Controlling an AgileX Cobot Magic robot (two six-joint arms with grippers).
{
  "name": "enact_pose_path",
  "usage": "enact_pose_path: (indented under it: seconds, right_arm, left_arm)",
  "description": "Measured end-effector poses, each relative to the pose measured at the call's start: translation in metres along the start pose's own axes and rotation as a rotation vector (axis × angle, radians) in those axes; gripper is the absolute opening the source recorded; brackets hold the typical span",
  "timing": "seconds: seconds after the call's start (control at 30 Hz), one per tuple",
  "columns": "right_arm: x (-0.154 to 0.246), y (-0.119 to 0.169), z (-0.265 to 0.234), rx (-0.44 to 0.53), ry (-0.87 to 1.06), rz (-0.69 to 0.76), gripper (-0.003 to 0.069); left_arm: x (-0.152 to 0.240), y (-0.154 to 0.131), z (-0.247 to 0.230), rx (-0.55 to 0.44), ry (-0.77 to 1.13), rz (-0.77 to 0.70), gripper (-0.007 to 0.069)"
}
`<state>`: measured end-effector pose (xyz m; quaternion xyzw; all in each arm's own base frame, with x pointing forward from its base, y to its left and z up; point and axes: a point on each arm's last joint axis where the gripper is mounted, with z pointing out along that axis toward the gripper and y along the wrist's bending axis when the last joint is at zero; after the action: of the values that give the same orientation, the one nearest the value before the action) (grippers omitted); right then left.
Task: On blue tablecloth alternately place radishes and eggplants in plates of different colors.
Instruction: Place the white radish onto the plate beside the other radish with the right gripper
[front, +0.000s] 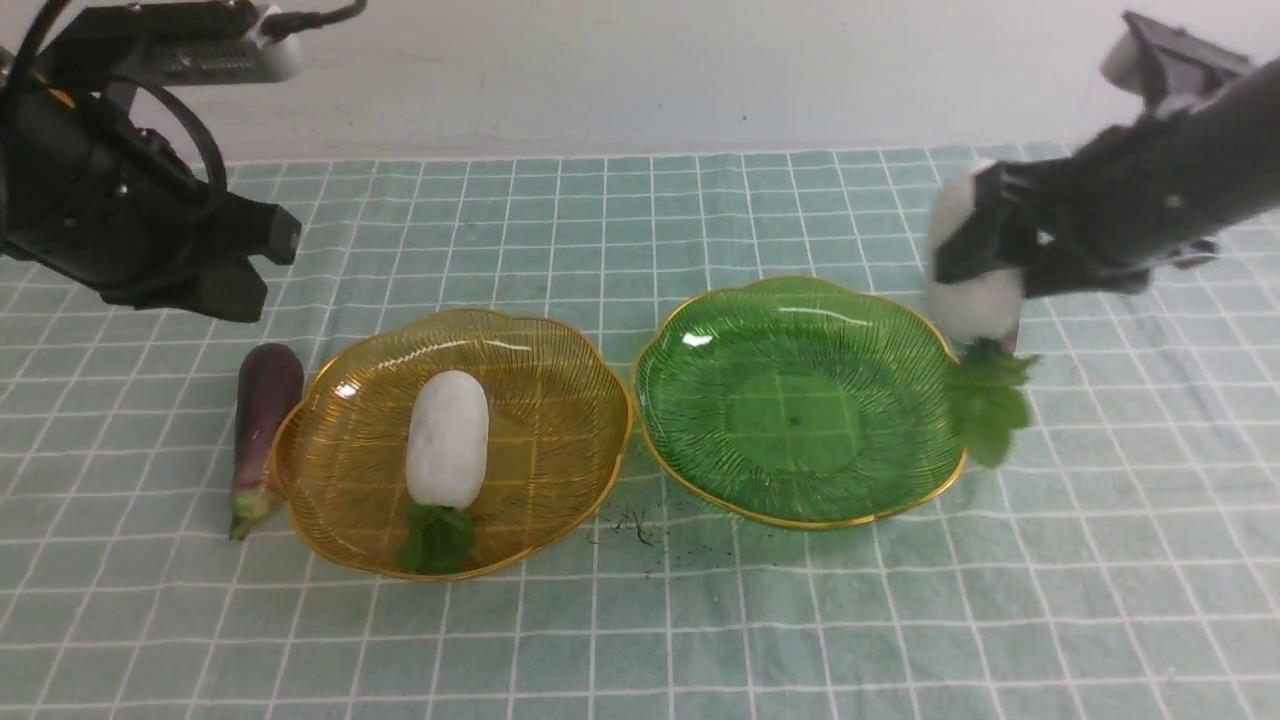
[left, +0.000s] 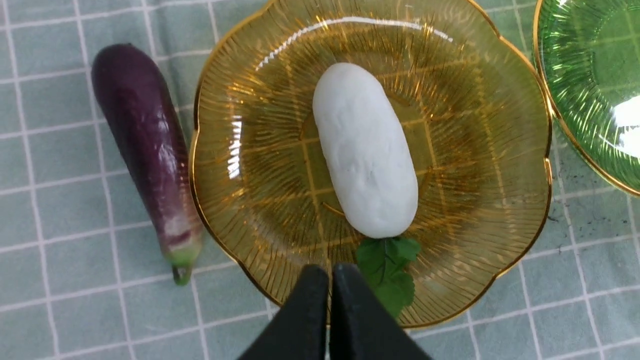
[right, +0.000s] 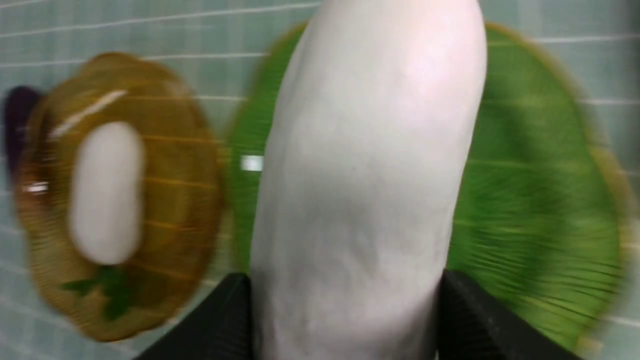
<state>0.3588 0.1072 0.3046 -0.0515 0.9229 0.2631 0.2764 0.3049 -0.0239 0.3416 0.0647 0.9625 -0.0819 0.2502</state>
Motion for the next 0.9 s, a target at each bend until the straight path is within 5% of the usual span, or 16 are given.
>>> enact_pose_path:
  seconds: [0.13,0.33,0.6,0.9]
  right_arm:
    - [0.01,0.048,0.048,-0.147,0.028,-0.048,0.0425]
    - [0.023,0.099,0.134,-0.245,0.101,-0.094,0.0425]
    - [0.018,0.105,0.186,-0.272,0.141,-0.079,0.0426]
    - [-0.006,0.1,0.162,-0.325,0.26,-0.133,0.0615]
  left_arm:
    - [0.009,0.0,0.01,0.016,0.027,-0.021,-0.0008]
    - [0.015,0.0,0.015,0.023,0.058,-0.028,-0.0008]
    - [0.02,-0.002,0.004,0.029,0.065,-0.023,-0.0008]
    - [0.022,0.004,-0.008,-0.03,0.044,-0.038,-0.0008]
